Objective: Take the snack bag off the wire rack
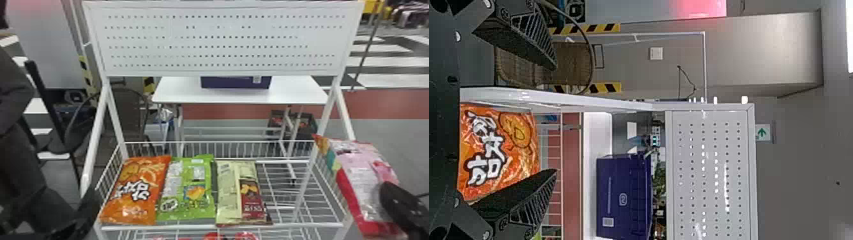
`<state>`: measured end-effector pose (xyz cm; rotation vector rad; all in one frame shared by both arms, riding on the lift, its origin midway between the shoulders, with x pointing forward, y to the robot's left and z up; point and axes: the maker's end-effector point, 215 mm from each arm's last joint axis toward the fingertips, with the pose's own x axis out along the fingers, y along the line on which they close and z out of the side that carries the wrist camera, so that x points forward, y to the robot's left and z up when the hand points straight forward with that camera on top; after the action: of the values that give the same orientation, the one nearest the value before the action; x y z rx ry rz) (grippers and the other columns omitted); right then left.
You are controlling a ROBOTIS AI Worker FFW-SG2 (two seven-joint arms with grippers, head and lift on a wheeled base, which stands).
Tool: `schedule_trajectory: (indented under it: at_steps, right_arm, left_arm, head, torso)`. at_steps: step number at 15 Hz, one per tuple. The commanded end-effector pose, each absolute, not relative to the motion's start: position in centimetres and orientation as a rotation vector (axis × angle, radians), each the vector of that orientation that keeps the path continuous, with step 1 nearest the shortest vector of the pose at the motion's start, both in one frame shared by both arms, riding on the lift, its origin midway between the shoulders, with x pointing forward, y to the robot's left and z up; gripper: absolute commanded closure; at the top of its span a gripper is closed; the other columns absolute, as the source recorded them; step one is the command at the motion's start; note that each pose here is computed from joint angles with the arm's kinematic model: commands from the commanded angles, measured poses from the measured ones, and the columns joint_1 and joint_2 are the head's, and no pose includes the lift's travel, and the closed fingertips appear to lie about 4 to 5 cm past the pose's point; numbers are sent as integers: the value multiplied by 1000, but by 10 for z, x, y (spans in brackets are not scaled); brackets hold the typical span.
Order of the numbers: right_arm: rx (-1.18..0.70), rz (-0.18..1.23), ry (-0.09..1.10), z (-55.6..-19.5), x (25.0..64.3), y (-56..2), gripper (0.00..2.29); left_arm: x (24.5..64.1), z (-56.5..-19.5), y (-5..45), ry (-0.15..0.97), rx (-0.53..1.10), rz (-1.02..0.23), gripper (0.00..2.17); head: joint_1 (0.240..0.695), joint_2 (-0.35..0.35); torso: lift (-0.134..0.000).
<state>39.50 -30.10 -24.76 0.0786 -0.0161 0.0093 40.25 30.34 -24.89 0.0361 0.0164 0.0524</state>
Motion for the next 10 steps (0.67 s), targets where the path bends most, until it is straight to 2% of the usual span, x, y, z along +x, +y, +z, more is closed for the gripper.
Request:
schedule_trajectory:
  at_steps: [1, 10]
  right_arm:
    - [72, 2, -11, -246, 388, -304, 2223]
    - [71, -7, -24, -240, 383, -305, 2223]
  left_arm:
    - [402, -250, 304, 16, 36, 54, 164]
    - [402, -251, 306, 13, 29, 54, 164]
  head:
    - [499, 0]
    - [499, 0]
  torso:
    - [0]
    - [0]
